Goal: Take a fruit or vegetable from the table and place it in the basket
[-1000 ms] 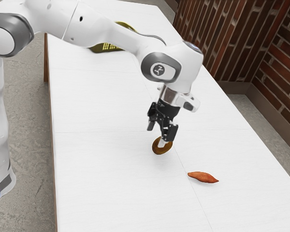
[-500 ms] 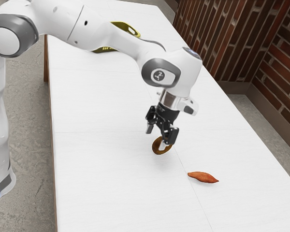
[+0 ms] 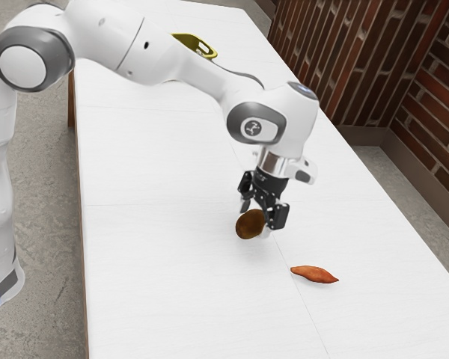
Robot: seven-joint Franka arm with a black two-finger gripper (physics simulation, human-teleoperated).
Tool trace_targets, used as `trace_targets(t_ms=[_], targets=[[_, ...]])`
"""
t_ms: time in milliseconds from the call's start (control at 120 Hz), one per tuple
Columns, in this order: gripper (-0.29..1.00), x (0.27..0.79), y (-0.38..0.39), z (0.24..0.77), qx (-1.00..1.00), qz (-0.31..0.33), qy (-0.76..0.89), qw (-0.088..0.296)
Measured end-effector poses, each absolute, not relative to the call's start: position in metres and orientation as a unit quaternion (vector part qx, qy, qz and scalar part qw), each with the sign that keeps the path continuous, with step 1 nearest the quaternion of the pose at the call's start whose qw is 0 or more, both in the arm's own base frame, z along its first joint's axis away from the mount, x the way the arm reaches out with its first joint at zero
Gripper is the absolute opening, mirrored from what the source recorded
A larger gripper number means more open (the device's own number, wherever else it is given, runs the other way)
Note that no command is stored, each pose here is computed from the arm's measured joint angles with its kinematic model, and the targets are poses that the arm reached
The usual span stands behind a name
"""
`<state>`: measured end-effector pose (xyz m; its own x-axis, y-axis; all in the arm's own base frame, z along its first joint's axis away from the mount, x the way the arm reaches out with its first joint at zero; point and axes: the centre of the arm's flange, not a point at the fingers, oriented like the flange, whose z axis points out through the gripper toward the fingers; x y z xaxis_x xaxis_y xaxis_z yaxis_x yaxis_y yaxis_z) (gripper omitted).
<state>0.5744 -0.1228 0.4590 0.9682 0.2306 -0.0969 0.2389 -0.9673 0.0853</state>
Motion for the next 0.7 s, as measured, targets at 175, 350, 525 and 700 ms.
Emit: trace_targets(t_ms=[175, 350, 525, 700], targets=[[0.70, 0.588, -0.118, 0.442, 0.991, -0.048, 0.117, 0.046], [0.70, 0.592, -0.118, 0.428, 0.991, -0.057, 0.115, 0.045], [0.48, 0.591, -0.117, 0.428, 0.992, -0.053, 0.110, 0.033], [0.22, 0.591, -0.115, 0.432, 0.994, -0.041, 0.098, 0.006]])
